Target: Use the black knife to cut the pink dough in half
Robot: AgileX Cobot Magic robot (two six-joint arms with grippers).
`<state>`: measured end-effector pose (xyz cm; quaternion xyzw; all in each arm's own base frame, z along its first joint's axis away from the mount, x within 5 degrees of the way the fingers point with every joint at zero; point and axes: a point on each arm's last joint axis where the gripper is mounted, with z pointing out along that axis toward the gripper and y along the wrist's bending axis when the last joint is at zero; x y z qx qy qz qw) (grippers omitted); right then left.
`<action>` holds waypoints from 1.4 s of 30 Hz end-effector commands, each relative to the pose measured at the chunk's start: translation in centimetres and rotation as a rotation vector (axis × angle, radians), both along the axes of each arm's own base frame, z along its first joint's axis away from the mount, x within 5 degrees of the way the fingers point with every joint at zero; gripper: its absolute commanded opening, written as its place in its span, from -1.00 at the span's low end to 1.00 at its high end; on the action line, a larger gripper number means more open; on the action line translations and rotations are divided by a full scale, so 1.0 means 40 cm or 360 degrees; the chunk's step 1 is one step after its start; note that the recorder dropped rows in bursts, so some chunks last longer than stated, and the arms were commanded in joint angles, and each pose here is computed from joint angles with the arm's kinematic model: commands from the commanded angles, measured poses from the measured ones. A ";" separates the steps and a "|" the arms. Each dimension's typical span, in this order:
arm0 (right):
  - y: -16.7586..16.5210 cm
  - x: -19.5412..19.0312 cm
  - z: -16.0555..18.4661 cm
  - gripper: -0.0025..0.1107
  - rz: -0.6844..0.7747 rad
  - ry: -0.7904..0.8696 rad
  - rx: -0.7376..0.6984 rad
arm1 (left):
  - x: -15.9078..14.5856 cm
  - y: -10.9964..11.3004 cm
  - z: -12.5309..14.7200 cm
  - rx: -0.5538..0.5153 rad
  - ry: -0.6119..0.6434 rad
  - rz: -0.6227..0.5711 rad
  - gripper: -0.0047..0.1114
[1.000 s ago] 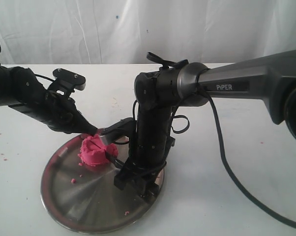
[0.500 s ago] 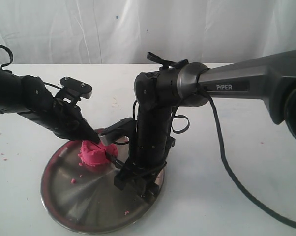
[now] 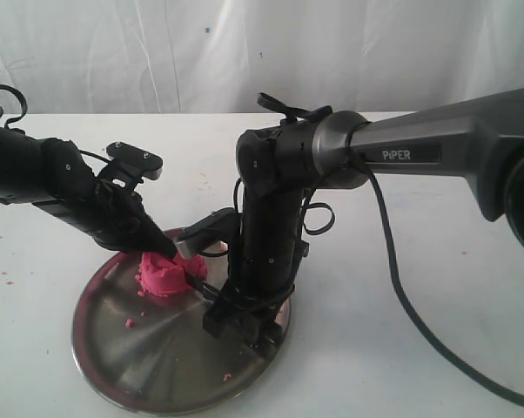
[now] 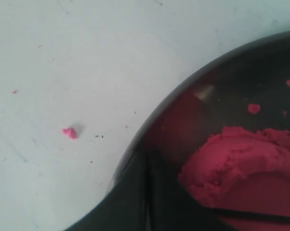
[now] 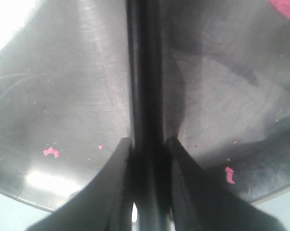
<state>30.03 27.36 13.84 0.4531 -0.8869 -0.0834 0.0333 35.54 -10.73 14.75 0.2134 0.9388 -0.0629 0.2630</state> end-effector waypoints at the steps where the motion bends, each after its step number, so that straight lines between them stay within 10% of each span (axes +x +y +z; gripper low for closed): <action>1: 0.003 0.010 -0.007 -0.96 0.0024 -0.0095 0.0014 | -0.019 -0.004 -0.018 0.0000 0.0133 -0.0019 -0.92; 28: 0.002 0.014 -0.007 -0.96 0.0033 -0.0123 0.0011 | -0.011 -0.001 -0.009 0.0001 0.0113 -0.0019 -0.92; 42: 0.003 0.014 -0.007 -0.96 0.0032 -0.0125 0.0013 | -0.029 0.005 0.110 -0.0047 -0.0102 -0.0021 -0.92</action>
